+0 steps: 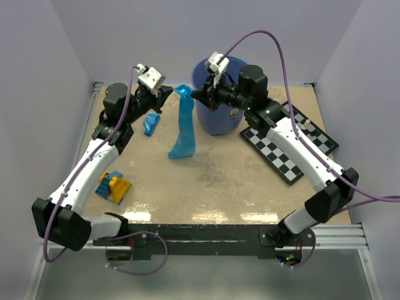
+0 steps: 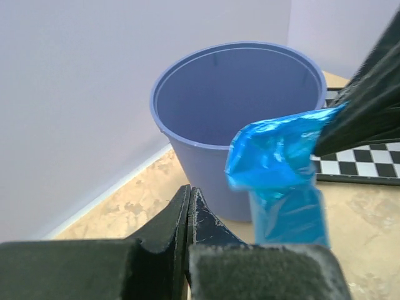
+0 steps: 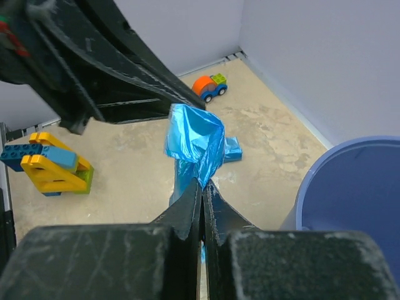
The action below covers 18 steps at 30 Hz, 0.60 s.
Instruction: Put the trash bags into the trash bin
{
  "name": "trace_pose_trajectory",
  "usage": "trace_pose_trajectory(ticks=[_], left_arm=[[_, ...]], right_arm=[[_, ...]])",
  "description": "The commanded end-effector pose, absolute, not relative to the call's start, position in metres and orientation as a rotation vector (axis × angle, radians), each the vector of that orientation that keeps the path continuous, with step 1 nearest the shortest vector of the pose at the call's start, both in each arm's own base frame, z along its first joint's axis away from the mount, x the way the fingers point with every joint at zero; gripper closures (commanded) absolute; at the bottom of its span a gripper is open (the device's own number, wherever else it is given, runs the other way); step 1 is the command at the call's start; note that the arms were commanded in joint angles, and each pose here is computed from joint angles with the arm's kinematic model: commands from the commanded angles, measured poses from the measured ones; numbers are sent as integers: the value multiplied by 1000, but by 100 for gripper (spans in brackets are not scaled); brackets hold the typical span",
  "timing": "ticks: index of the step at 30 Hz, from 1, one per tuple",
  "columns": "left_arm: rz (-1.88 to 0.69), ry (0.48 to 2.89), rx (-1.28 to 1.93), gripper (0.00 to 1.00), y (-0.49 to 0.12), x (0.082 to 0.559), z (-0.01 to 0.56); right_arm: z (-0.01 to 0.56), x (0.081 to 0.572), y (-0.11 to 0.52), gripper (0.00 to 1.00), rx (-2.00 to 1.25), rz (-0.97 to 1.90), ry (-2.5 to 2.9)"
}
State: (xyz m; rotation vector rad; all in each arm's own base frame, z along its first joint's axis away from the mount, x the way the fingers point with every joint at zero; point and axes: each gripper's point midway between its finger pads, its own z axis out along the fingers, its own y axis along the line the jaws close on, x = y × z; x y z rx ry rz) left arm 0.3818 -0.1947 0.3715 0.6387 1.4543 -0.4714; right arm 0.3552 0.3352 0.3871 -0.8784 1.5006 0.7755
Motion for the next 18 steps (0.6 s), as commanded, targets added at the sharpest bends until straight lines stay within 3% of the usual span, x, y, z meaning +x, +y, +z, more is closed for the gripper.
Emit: trace_pose_trajectory(ticks=[1, 5, 6, 8, 11, 18], left_arm=[[-290, 1291, 685, 100, -183, 400, 412], [-416, 1307, 706, 100, -189, 386, 428], [-474, 1311, 757, 94, -195, 373, 426], [-583, 1347, 874, 68, -205, 347, 408], [-645, 1360, 923, 51, -209, 328, 395], [-493, 1248, 1159, 50, -199, 318, 381]], right_arm=[[400, 335, 333, 100, -951, 806, 1439], [399, 339, 329, 100, -875, 812, 1494], [401, 342, 327, 100, -850, 799, 1501], [402, 343, 327, 100, -850, 797, 1496], [401, 324, 338, 100, -1021, 843, 1392], [403, 294, 333, 100, -1310, 725, 1081]])
